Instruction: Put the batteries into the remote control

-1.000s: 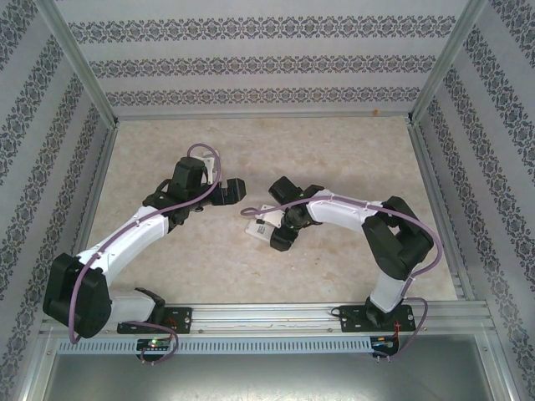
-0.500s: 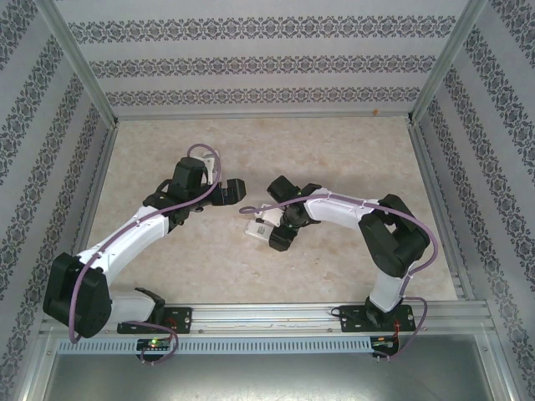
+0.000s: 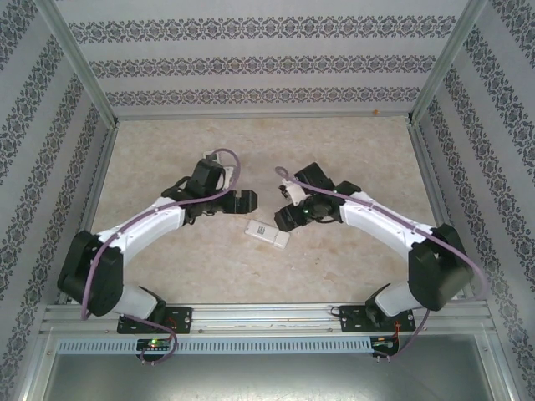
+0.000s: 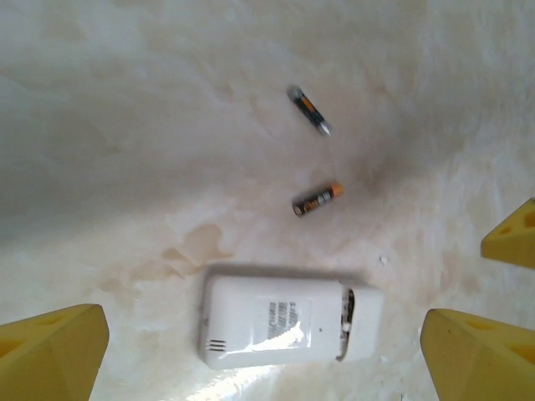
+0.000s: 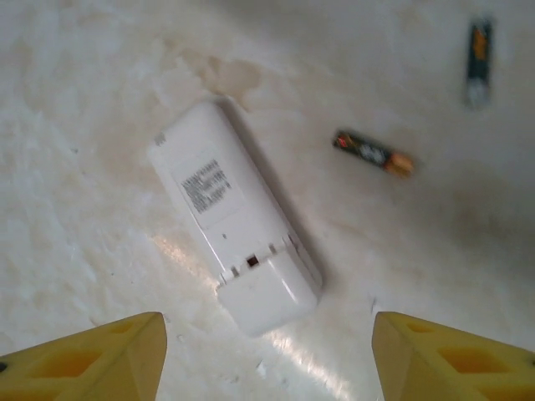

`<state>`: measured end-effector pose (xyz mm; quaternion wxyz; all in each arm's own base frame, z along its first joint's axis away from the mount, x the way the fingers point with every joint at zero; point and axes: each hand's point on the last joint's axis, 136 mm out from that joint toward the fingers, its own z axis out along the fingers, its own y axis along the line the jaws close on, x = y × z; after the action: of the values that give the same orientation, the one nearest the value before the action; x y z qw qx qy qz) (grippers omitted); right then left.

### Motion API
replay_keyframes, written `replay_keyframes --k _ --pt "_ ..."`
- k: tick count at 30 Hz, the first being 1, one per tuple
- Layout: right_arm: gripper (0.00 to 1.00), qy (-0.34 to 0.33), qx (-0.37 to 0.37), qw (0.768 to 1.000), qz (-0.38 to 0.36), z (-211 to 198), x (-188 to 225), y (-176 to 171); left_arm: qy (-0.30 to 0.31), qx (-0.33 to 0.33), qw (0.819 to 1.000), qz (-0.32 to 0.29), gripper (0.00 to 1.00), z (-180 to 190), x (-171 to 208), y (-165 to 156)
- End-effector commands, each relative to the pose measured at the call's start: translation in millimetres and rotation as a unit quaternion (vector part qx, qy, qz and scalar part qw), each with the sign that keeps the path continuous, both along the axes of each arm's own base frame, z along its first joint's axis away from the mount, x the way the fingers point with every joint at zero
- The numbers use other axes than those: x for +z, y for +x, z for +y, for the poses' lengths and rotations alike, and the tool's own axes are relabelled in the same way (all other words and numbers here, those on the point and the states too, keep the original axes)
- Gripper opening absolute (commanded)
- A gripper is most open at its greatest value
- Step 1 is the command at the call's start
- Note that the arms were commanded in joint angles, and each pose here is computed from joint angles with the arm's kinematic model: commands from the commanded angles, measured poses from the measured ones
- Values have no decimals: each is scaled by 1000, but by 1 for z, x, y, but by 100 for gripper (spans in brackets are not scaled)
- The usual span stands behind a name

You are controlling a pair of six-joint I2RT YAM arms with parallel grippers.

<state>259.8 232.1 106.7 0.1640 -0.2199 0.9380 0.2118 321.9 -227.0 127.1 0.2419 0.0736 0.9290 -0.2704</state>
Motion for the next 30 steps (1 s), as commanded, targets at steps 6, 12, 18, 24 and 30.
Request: replay_keyframes --k 6,12,18,24,30 --pt "57 -5 -117 982 147 -3 -53 -25 95 -47 988 112 91 -7 -59 -26" --pt "51 -25 -141 980 139 -2 -68 -10 95 -84 980 156 86 -12 -78 -40" --pt "49 -37 -139 979 146 5 -78 -8 106 -99 972 184 78 -11 -90 -47" --pt "47 -65 -157 973 155 -1 -86 -5 129 -99 964 211 68 -4 -111 -54" --pt "45 -84 -196 961 178 -13 -93 -2 175 -81 959 207 61 14 -132 -53"
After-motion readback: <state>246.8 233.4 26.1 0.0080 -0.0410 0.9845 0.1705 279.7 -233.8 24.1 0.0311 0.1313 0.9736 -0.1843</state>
